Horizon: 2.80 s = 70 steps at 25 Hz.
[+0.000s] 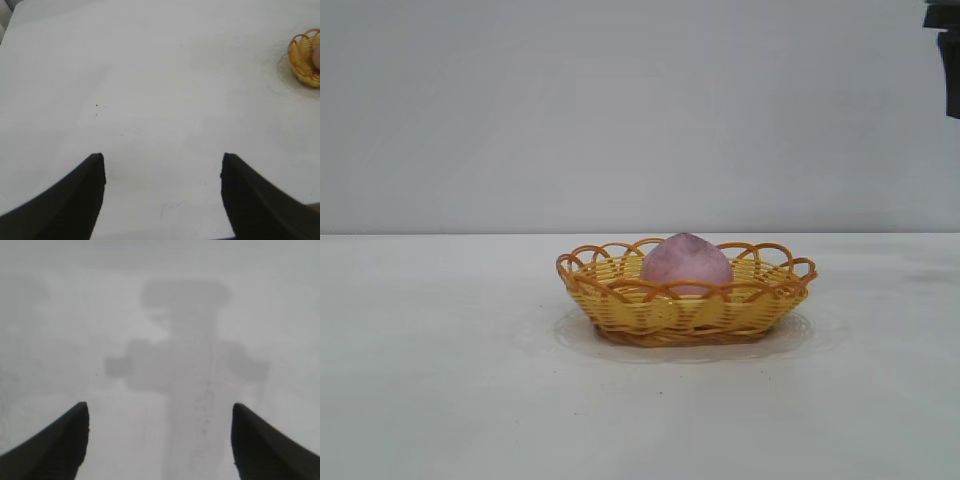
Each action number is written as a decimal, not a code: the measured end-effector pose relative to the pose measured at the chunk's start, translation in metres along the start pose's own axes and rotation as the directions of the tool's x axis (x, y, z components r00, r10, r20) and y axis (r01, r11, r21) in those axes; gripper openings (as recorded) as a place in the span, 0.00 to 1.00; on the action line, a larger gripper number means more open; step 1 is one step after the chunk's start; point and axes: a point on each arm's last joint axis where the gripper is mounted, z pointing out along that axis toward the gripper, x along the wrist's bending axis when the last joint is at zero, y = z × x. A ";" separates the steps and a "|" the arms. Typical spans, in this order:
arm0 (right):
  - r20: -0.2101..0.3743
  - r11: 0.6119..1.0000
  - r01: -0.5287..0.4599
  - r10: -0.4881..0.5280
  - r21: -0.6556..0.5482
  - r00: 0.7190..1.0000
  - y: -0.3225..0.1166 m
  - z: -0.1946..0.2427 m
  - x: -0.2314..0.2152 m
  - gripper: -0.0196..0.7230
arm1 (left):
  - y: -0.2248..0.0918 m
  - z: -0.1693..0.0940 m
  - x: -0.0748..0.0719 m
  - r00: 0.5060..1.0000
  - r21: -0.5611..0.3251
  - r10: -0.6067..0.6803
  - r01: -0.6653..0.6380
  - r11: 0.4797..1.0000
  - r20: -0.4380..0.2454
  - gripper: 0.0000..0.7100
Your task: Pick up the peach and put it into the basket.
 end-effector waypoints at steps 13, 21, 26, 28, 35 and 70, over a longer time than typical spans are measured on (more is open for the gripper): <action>-0.007 0.998 -0.012 0.011 -0.057 1.000 -0.073 -0.079 0.025 0.71 | 0.000 0.000 0.000 1.000 0.000 0.000 0.000 1.000 0.000 0.66; 0.011 0.986 0.009 -0.008 -0.165 1.000 -0.164 -0.138 0.049 0.71 | 0.000 0.000 0.000 1.000 0.000 0.000 0.000 1.000 0.000 0.66; 0.027 0.967 0.027 -0.021 -0.253 0.999 -0.223 -0.160 0.062 0.71 | 0.000 0.000 0.000 1.000 0.000 0.000 0.000 1.000 0.000 0.66; 0.032 0.957 0.034 -0.026 -0.287 0.999 -0.248 -0.164 0.067 0.71 | 0.000 0.000 0.000 1.000 0.000 0.000 0.000 1.000 0.000 0.66; 0.039 0.942 0.039 -0.028 -0.332 0.999 -0.322 -0.137 0.074 0.71 | 0.000 0.000 0.000 1.000 0.000 0.000 0.000 1.000 0.000 0.66; 0.106 0.738 0.145 -0.100 -0.659 0.989 -0.420 -0.106 0.077 0.64 | 0.000 0.000 0.000 1.000 0.000 0.000 0.000 1.000 0.000 0.66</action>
